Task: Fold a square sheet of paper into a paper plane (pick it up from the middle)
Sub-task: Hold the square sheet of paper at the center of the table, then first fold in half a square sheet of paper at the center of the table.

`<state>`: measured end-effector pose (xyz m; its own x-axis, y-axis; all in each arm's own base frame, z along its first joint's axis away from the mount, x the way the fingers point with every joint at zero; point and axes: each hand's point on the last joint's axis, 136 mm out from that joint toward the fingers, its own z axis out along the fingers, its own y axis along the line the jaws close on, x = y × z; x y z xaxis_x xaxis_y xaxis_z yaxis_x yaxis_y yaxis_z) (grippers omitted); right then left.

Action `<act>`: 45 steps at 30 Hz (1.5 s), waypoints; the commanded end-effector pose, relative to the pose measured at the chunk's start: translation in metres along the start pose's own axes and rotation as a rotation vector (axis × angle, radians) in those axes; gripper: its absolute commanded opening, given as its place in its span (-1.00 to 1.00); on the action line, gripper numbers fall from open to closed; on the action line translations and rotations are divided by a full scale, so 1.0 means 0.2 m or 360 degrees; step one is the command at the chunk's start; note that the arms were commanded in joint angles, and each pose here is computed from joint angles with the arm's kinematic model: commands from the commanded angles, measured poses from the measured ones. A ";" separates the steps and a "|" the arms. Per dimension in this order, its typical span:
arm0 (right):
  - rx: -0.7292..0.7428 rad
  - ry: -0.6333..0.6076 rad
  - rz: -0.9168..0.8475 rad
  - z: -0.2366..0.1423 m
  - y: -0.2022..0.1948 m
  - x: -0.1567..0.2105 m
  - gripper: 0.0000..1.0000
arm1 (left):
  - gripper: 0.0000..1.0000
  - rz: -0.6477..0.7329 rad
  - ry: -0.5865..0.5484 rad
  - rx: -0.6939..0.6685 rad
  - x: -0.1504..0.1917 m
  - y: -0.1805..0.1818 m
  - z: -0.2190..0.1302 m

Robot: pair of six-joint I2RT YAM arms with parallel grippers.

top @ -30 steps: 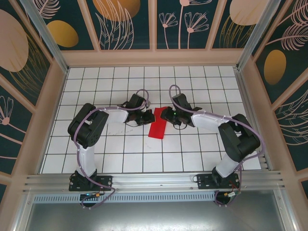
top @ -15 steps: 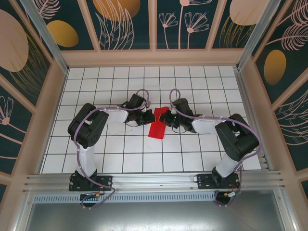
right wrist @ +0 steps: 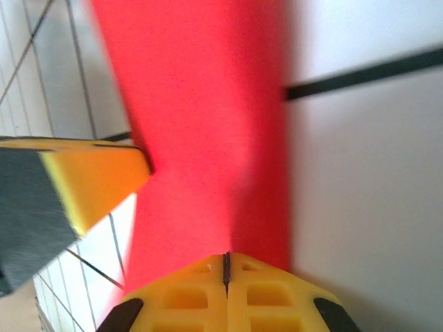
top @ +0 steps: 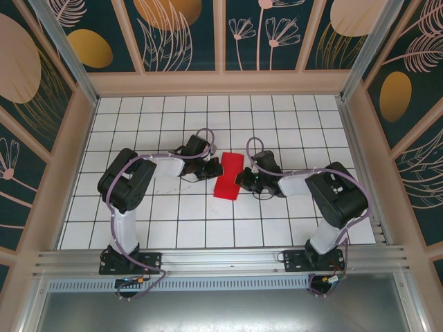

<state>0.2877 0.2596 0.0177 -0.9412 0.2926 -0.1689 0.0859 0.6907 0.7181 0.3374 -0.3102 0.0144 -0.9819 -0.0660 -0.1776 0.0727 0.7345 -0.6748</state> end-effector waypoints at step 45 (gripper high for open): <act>-0.0247 0.0117 -0.0126 -0.06 0.13 0.19 -0.95 | -1.00 -0.0035 0.0132 -0.0151 0.15 0.18 0.06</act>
<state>0.2551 0.2807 0.0430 -0.9622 0.2051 -0.1792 -0.0218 0.5979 0.8013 0.3370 -0.3109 0.0139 -0.9795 -0.0483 -0.1958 0.0994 0.7292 -0.6771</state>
